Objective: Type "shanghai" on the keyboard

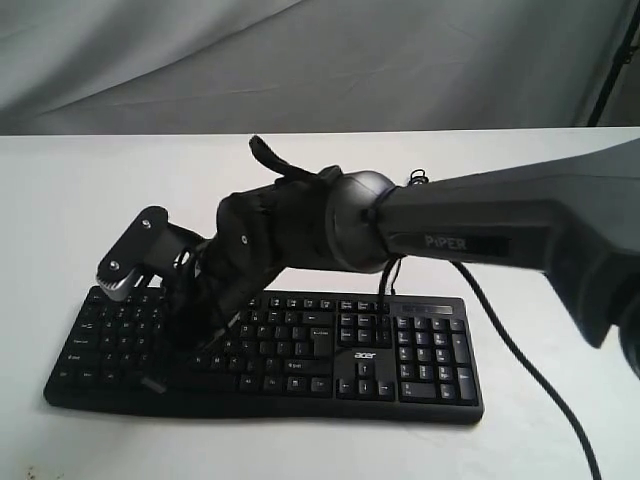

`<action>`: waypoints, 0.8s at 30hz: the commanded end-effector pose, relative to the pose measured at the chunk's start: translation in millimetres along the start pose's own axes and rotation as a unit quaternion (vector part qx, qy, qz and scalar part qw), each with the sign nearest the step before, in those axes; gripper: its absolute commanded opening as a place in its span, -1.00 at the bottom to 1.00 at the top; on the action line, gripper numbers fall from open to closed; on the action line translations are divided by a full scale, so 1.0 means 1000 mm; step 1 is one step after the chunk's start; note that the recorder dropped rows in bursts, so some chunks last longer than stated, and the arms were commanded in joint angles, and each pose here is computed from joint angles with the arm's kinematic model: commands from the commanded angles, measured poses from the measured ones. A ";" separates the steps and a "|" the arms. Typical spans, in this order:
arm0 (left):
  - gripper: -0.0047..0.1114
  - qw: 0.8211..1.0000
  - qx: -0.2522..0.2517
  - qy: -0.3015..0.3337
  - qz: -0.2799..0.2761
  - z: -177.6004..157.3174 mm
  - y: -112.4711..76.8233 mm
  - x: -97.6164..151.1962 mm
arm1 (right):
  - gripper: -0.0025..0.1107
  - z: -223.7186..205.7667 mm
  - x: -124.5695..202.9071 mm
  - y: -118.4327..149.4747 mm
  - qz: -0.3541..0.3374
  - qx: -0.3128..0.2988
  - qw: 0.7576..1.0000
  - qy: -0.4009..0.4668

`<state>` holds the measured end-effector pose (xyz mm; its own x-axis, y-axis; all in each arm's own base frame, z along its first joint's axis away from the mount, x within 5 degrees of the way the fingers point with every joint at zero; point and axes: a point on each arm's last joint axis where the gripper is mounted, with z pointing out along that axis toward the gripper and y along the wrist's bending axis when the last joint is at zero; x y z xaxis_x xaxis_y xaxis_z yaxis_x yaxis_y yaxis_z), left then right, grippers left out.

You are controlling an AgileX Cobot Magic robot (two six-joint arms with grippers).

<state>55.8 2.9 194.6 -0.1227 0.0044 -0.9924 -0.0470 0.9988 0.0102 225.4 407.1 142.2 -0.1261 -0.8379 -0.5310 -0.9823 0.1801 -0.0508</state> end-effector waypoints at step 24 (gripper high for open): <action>-0.92 1.000 0.003 -0.006 -0.001 0.000 0.000 -0.001 | -0.96 0.025 -0.005 -0.006 -0.011 -0.008 1.000 0.020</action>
<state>55.8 2.9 194.6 -0.1227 0.0044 -0.9924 -0.0470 0.9988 0.0102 233.4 422.0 124.1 -0.1114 -0.8653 -0.4887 -0.9879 0.1497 -0.0398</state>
